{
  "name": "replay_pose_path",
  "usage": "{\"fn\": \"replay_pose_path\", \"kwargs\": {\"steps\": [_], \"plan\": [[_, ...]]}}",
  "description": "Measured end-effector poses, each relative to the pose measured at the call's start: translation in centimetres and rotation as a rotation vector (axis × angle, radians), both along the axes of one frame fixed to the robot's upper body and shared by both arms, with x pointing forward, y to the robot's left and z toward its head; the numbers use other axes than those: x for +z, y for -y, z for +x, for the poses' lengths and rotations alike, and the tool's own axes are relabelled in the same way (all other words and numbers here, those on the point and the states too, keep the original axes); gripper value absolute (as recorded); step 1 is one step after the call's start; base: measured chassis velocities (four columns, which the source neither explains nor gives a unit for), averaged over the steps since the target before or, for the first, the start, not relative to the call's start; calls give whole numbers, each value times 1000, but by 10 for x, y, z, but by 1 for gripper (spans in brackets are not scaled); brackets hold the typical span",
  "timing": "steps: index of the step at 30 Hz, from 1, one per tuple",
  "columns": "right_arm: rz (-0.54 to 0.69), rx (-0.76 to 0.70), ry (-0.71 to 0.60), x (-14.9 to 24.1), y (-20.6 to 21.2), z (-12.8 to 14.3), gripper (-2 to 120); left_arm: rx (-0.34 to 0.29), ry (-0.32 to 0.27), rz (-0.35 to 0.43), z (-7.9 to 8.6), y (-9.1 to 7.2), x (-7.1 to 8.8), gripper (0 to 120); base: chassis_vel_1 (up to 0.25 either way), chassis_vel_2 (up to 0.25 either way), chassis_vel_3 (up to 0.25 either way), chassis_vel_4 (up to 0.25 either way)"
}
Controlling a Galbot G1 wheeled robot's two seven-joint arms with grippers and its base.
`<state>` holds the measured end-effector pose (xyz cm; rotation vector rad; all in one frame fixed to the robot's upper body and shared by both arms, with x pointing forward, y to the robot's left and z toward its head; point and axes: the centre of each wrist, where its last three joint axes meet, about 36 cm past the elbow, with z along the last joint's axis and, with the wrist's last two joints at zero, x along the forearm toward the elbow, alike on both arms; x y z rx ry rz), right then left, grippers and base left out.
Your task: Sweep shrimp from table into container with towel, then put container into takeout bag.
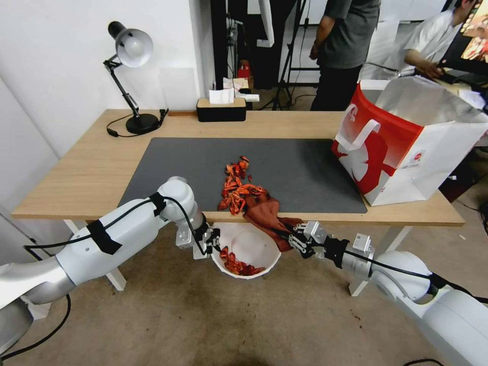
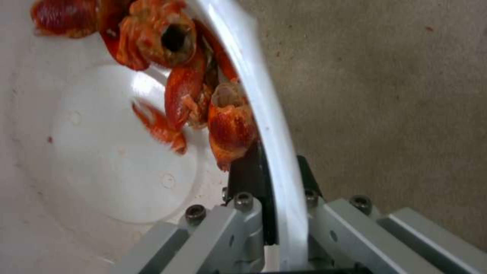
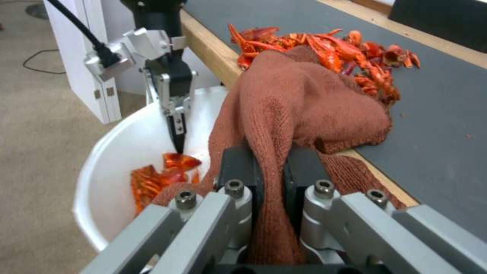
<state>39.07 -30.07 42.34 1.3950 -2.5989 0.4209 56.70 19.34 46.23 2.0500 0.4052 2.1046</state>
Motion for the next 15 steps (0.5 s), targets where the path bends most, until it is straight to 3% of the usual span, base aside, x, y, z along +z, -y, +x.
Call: {"fn": "replay_pose_path", "kwargs": {"steps": [15], "plan": [[16,21,2,4,-6,-22,5,0,6,2,1,-1,3,0,0,0,0,0]]}}
